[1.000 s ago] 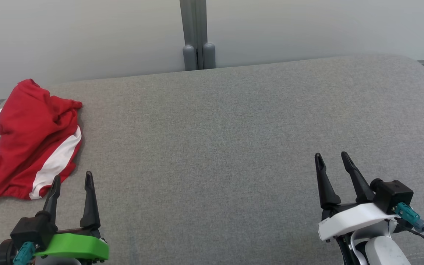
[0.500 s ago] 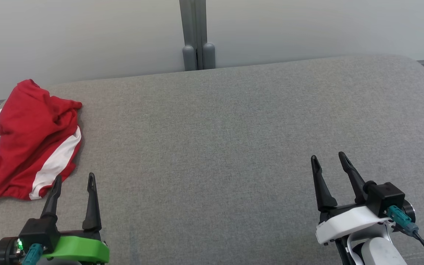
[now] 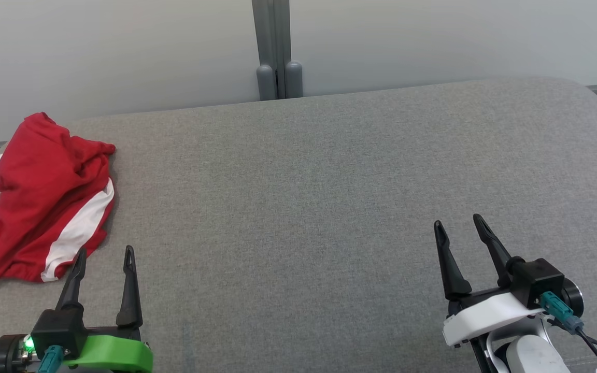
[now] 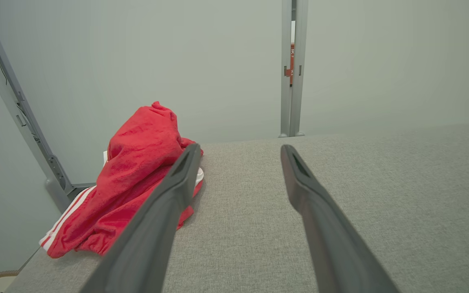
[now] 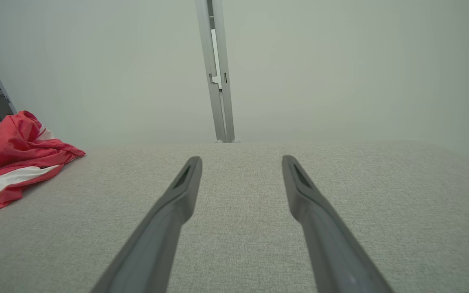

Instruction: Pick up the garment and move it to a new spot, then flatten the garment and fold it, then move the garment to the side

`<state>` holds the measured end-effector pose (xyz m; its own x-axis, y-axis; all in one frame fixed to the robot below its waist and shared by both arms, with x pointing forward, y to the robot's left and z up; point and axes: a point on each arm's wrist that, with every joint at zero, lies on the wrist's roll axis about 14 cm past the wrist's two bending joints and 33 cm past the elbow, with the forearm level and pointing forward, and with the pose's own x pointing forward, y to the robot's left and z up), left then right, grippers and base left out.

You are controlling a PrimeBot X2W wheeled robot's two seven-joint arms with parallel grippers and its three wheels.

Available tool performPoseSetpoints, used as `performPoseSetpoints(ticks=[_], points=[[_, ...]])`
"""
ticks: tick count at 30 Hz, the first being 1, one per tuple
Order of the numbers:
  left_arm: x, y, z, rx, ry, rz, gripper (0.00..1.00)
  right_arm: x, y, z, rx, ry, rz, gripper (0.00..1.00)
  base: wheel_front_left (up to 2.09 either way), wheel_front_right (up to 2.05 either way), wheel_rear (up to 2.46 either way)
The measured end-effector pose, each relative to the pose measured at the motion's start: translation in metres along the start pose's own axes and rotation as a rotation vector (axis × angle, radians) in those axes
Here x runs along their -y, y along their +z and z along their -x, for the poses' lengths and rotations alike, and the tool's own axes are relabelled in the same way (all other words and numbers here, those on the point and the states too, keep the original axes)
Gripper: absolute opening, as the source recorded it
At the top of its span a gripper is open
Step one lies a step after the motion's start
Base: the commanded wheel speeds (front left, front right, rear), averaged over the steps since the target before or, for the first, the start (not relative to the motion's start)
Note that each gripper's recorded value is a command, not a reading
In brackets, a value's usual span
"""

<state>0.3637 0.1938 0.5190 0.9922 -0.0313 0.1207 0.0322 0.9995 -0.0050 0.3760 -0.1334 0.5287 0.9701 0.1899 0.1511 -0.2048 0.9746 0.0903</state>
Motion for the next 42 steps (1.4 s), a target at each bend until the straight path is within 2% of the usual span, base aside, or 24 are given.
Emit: performPoseSetpoints(ticks=[10, 27, 42], points=[[-0.003, 0.0, 0.001, 0.0, 0.01, 0.008, 1.0, 0.003, 0.0, 0.001, 0.004, -0.016, -0.048, 1.0, 0.0, 0.0, 0.0], [-0.009, -0.003, 0.005, -0.009, 0.031, 0.009, 1.0, -0.002, -0.003, -0.001, -0.006, -0.004, -0.061, 1.0, 0.0, 0.0, 0.0], [-0.06, -0.001, 0.037, -0.017, 0.193, -0.015, 1.0, -0.041, -0.017, -0.019, -0.043, 0.114, -0.089, 1.0, 0.0, 0.0, 0.0]])
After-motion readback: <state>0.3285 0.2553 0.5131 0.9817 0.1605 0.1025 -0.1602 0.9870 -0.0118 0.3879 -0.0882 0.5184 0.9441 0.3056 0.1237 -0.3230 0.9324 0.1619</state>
